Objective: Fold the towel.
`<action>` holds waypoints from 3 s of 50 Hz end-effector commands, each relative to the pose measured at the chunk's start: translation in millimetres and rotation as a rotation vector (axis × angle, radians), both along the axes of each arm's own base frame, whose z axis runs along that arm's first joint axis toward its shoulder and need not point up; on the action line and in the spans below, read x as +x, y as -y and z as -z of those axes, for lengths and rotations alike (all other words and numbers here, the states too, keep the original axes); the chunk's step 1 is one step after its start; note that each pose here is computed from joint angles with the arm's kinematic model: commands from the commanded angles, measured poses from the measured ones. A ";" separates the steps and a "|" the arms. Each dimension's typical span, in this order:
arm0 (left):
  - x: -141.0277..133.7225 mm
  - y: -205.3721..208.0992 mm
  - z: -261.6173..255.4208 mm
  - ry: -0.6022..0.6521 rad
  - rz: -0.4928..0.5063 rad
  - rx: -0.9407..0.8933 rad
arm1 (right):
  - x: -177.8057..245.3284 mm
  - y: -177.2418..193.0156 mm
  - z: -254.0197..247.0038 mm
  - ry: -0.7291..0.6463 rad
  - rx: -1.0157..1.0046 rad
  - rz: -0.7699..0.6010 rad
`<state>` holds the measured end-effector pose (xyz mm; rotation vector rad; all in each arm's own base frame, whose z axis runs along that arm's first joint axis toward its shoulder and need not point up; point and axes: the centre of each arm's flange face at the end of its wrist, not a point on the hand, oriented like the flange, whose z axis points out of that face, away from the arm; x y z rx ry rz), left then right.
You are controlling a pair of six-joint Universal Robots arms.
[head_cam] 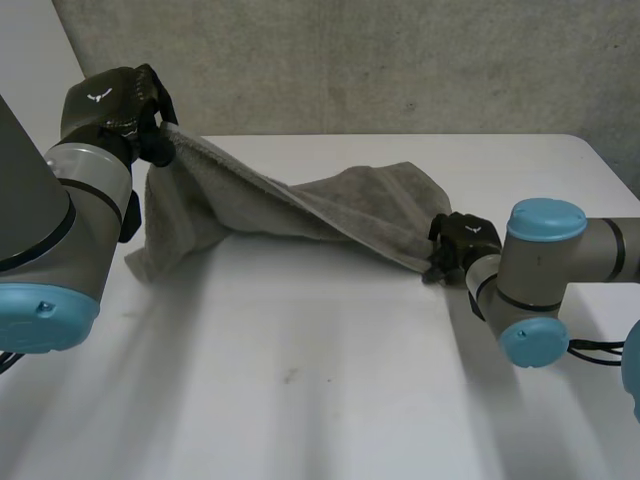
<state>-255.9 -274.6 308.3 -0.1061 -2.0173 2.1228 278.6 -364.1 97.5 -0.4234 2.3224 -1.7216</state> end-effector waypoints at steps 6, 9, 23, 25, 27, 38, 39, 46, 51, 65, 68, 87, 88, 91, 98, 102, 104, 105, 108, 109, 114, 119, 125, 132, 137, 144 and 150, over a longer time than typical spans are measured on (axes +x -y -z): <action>2.6 -0.5 7.8 0.011 -0.003 0.023 | -18.6 17.3 -16.1 -0.004 -0.043 0.042; 3.3 0.5 8.3 0.012 -0.007 0.024 | -21.1 19.5 -20.1 -0.003 -0.053 0.045; 5.2 1.9 8.8 0.011 -0.014 0.026 | -33.9 24.8 -16.0 -0.028 -0.022 0.068; 5.3 1.7 9.7 0.012 -0.014 0.029 | -34.2 23.8 -14.4 -0.038 -0.017 0.065; 5.3 1.4 10.7 0.015 -0.013 0.031 | -34.4 23.0 -13.5 -0.045 -0.015 0.063; 5.2 1.6 12.2 0.017 -0.013 0.035 | -31.6 18.7 -11.8 -0.042 -0.002 0.022; 5.2 1.6 12.2 0.017 -0.013 0.035 | -31.5 18.8 -13.1 -0.041 -0.005 0.020; 5.6 1.0 12.9 0.021 -0.014 0.039 | -30.8 19.3 -31.3 -0.024 -0.042 0.012; 7.1 -2.7 23.7 0.045 -0.011 0.075 | -31.2 14.4 -55.4 -0.001 -0.081 -0.031; 22.5 -38.9 83.2 0.204 0.002 0.326 | -91.2 -12.8 -144.2 -0.275 -0.259 -0.098; 28.4 -51.1 86.5 0.254 0.007 0.360 | -105.5 -31.8 -151.0 -0.413 -0.217 -0.116; 46.6 -109.4 42.8 0.289 0.048 0.284 | -140.1 -112.1 -212.7 -0.577 -0.234 -0.098; 46.3 -110.4 42.1 0.301 0.052 0.285 | -138.9 -113.8 -213.0 -0.572 -0.232 -0.110; 45.5 -110.5 41.7 0.314 0.056 0.283 | -137.3 -114.7 -211.1 -0.568 -0.223 -0.126; 37.8 -95.1 63.7 0.457 0.075 0.320 | -136.9 -101.5 -188.4 -0.558 -0.150 -0.155; 30.9 -80.4 76.9 0.494 0.080 0.340 | -139.8 -79.1 -153.9 -0.576 -0.035 -0.193; 23.4 -62.3 89.2 0.504 0.077 0.349 | -140.2 -71.9 -146.3 -0.578 -0.022 -0.199; 23.3 -62.2 89.2 0.504 0.077 0.349 | -140.2 -71.9 -146.2 -0.578 -0.022 -0.199; 13.1 -42.0 96.8 0.499 0.075 0.335 | -137.2 -55.7 -128.2 -0.572 -0.006 -0.209; 7.3 -30.8 101.1 0.495 0.073 0.326 | -133.9 -47.4 -119.3 -0.576 -0.007 -0.212; -10.8 3.8 113.7 0.484 0.070 0.294 | -126.6 -21.2 -98.6 -0.598 -0.018 -0.169; -30.2 35.0 129.1 0.469 0.104 0.273 | -117.3 3.9 -78.2 -0.598 -0.060 -0.157; -52.6 68.3 150.3 0.463 0.156 0.236 | -100.4 34.3 -63.5 -0.568 -0.179 -0.136; -61.4 90.8 163.6 0.530 0.151 0.186 | -84.9 52.9 -57.7 -0.548 -0.279 -0.132; -62.6 99.3 169.2 0.568 0.149 0.165 | -69.0 59.2 -44.8 -0.554 -0.288 -0.152; -62.7 103.2 169.5 0.567 0.141 0.158 | -68.9 63.2 -38.3 -0.578 -0.277 -0.117; -59.9 105.3 169.5 0.567 0.130 0.160 | -70.5 66.5 -39.9 -0.587 -0.280 -0.087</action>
